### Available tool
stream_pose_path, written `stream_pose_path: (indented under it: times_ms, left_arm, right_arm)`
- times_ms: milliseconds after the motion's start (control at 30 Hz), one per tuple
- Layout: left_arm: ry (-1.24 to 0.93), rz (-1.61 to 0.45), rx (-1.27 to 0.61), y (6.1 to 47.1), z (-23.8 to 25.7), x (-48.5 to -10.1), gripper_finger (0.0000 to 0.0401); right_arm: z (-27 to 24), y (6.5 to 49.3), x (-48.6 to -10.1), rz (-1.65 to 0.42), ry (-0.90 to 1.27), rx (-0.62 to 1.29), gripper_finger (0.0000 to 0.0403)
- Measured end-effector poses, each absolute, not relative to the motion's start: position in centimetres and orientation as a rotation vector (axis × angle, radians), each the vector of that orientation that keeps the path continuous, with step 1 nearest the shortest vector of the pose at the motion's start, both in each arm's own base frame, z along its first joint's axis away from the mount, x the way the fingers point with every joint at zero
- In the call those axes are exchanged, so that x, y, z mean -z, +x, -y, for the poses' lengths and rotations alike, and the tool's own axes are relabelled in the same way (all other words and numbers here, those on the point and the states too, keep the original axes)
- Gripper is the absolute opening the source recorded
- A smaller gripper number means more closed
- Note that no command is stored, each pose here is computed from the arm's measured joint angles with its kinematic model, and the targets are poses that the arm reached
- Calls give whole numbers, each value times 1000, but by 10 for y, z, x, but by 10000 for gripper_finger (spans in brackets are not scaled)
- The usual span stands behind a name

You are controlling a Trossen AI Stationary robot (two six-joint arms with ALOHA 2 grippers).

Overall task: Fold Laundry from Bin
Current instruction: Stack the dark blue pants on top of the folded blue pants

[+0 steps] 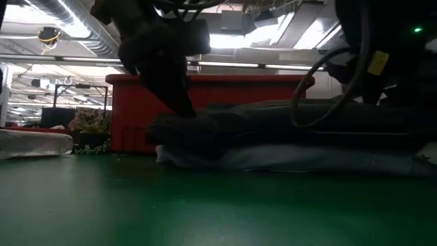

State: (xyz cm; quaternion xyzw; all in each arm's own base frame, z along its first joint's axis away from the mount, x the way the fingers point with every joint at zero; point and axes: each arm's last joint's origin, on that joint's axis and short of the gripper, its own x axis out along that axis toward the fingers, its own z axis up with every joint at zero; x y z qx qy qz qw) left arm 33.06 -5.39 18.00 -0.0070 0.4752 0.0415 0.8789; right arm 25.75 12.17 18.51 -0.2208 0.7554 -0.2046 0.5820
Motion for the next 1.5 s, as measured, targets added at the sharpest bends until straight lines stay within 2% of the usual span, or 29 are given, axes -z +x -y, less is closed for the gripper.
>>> stream_pose_path:
  times_ms: [200,500,633,833,1033,1500]
  left_arm:
    - [-10,-971,-81,324,56,-192,151]
    - [-43,-827,-68,313,53,-231,151]
    - [-42,-824,-63,312,54,-232,151]
    - [-35,-842,-44,314,61,-226,151]
    - [-21,-854,-24,316,69,-220,151]
    - [29,-1013,-45,332,74,-167,151]
  right_arm:
    - [-116,255,-201,-1723,-460,468,225]
    - [-110,245,-251,-1549,-394,462,225]
    - [-100,233,-269,-1425,-410,588,225]
    - [-86,216,-285,-1334,-390,613,225]
    - [-67,216,-273,-1268,-327,693,225]
    - [-53,211,-196,-1321,-196,652,225]
